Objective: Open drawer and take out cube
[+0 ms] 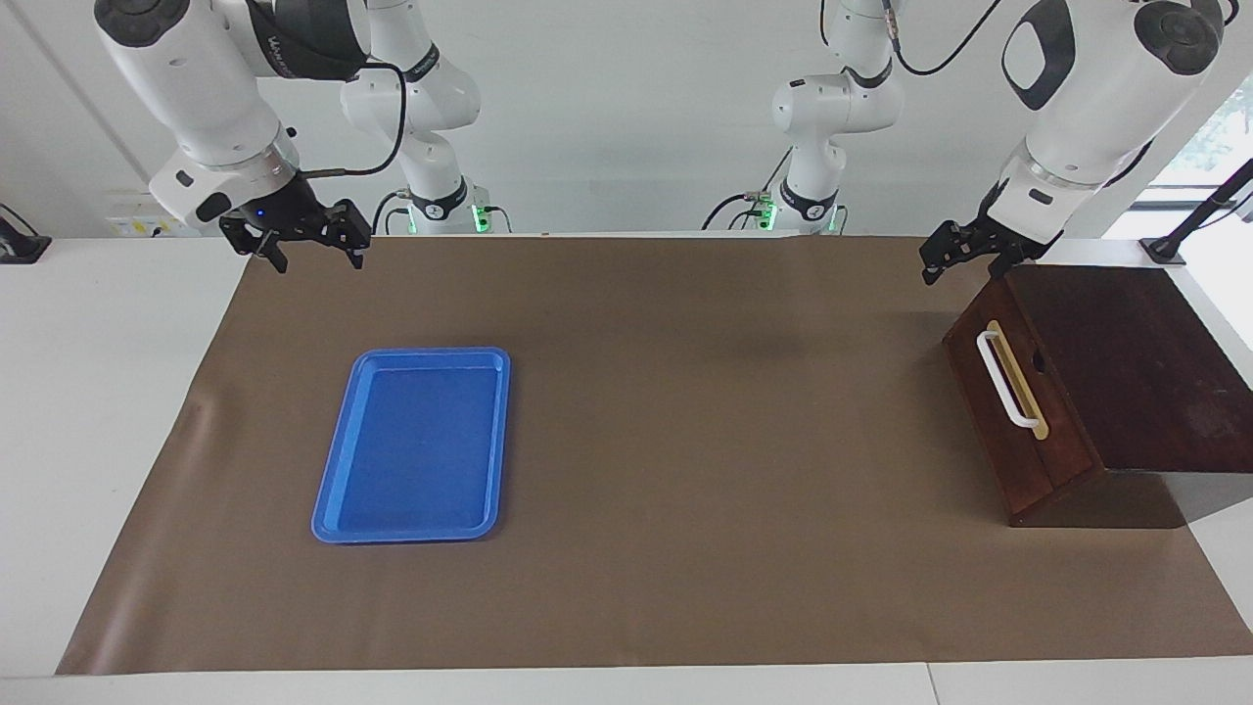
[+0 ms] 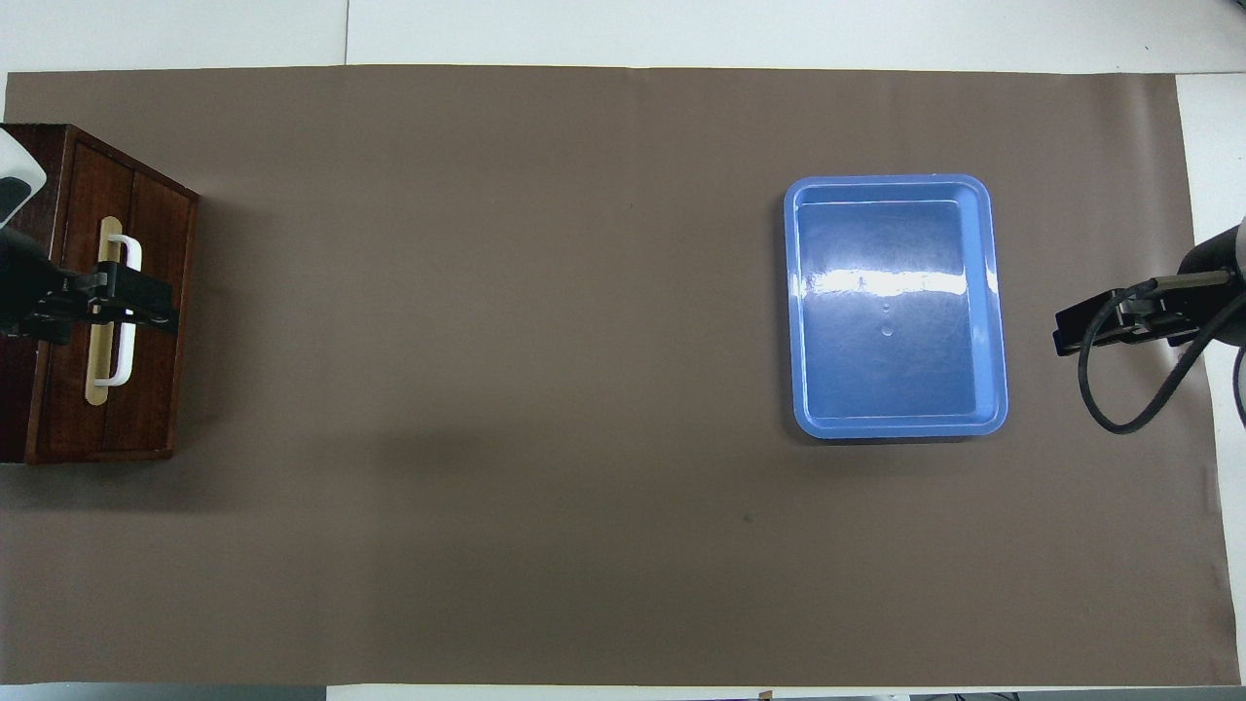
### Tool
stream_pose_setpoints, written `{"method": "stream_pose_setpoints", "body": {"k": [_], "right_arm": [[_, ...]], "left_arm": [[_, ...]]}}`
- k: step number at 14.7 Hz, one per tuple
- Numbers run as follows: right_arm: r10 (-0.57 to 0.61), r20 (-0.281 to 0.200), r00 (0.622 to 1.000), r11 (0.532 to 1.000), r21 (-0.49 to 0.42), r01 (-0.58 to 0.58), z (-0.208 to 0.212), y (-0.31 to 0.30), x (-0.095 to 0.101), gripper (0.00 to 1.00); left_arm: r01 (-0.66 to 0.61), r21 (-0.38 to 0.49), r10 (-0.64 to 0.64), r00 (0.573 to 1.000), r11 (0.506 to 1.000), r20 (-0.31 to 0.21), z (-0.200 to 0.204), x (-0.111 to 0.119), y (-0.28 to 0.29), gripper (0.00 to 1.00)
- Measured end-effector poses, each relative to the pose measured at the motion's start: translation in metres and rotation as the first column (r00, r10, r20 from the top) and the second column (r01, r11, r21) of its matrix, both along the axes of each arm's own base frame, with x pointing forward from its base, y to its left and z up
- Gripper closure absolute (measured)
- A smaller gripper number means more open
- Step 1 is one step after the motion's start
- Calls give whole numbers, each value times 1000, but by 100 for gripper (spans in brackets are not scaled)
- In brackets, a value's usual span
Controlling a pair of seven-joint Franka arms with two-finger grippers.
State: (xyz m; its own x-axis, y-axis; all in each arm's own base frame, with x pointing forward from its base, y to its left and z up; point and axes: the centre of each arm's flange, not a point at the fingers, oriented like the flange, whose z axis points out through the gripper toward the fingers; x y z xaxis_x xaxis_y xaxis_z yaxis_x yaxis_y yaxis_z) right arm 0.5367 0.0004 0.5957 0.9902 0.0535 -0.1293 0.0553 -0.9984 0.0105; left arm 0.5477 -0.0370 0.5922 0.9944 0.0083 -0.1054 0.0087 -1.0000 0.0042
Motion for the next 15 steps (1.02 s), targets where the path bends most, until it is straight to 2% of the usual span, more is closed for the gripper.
{"method": "stream_pose_setpoints", "body": {"k": [11,15], "right_arm": [[4,5,1000,1000,0,-4,1,2,0,0],[-57,22,998,998,-6,57,2,1,2,0]], "left_arm": [[15,-2,-15,1000,1000,8,0,2,-1,0],[31,2,-31,999,1000,31,-3,6,-7,0]]}}
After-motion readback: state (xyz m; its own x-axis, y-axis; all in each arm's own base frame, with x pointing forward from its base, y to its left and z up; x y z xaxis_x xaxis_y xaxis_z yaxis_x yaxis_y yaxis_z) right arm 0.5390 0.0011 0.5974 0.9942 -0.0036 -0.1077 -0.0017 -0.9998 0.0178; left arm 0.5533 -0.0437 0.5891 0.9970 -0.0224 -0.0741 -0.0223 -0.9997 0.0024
